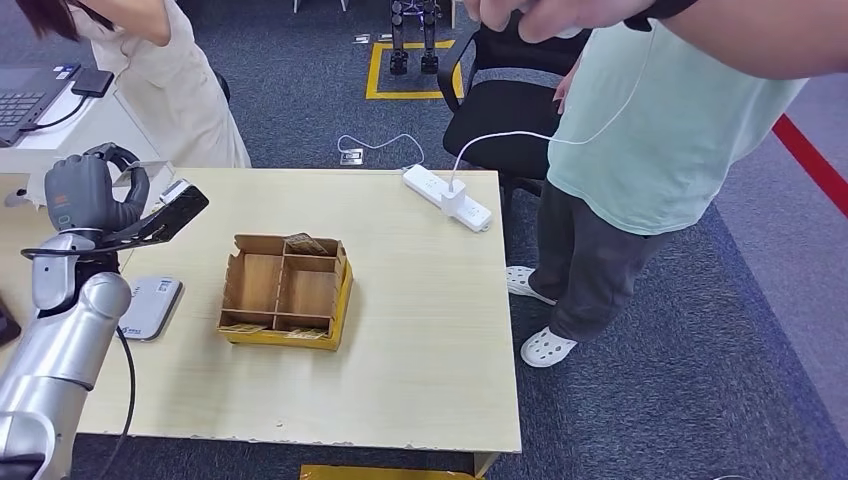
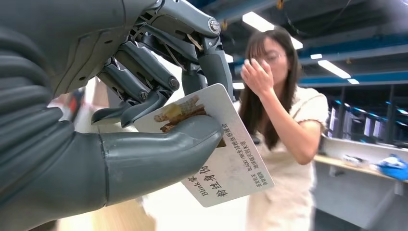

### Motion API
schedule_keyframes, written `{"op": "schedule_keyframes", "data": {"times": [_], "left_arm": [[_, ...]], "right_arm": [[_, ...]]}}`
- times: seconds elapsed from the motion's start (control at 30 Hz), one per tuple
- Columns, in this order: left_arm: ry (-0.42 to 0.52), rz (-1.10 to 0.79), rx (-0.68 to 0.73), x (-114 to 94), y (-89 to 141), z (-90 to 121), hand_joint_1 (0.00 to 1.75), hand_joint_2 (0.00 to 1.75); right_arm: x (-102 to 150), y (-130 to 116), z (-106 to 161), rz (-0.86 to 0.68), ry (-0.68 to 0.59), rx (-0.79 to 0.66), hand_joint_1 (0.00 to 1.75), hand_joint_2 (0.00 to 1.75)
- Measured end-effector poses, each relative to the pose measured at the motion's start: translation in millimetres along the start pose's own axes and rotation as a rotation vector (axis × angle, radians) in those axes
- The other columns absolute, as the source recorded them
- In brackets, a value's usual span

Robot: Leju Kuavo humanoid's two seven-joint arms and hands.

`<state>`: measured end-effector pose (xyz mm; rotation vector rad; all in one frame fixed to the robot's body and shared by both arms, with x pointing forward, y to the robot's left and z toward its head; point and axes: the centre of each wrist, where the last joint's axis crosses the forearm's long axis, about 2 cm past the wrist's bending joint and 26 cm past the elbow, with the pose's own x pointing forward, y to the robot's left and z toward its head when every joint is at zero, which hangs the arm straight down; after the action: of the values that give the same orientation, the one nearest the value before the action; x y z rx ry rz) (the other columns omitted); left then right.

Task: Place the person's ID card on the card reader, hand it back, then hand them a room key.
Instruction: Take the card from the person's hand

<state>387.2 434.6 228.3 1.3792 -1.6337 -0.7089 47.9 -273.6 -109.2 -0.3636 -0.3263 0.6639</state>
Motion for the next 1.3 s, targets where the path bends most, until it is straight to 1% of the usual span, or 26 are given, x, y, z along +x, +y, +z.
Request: {"op": "schedule_keyframes", "data": {"times": [0.1,0.27,0.4,0.5,0.67,0.87,1.1,1.3], "left_arm": [[-0.004,-0.123,0.000,-13,3,5,1.75,1.75],[-0.006,-0.251,-0.043,-37,6,19,1.75,1.75],[-0.024,-0.359,-0.099,-51,5,34,1.75,1.75],[-0.031,-0.401,-0.133,-59,2,45,1.75,1.75],[-0.032,-0.422,-0.183,-66,-1,56,1.75,1.75],[-0.043,-0.440,-0.309,-75,-8,78,1.75,1.75],[-0.040,-0.456,-0.351,-77,-13,89,1.75,1.75],[-0.025,-0.502,-0.391,-80,-25,110,1.75,1.75]], "right_arm": [[-1,1,0,-0.001,0.002,0.001,0.00,0.00],[-3,2,1,0.000,0.006,0.006,0.00,0.00],[-5,4,2,0.000,0.009,0.011,0.00,0.00],[-5,4,2,-0.002,0.009,0.011,0.00,0.00],[-5,4,2,-0.003,0.008,0.011,0.00,0.00],[-5,4,2,-0.005,0.007,0.010,0.00,0.00],[-5,3,2,-0.005,0.007,0.010,0.00,0.00],[-5,3,2,-0.003,0.007,0.010,0.00,0.00]]}}
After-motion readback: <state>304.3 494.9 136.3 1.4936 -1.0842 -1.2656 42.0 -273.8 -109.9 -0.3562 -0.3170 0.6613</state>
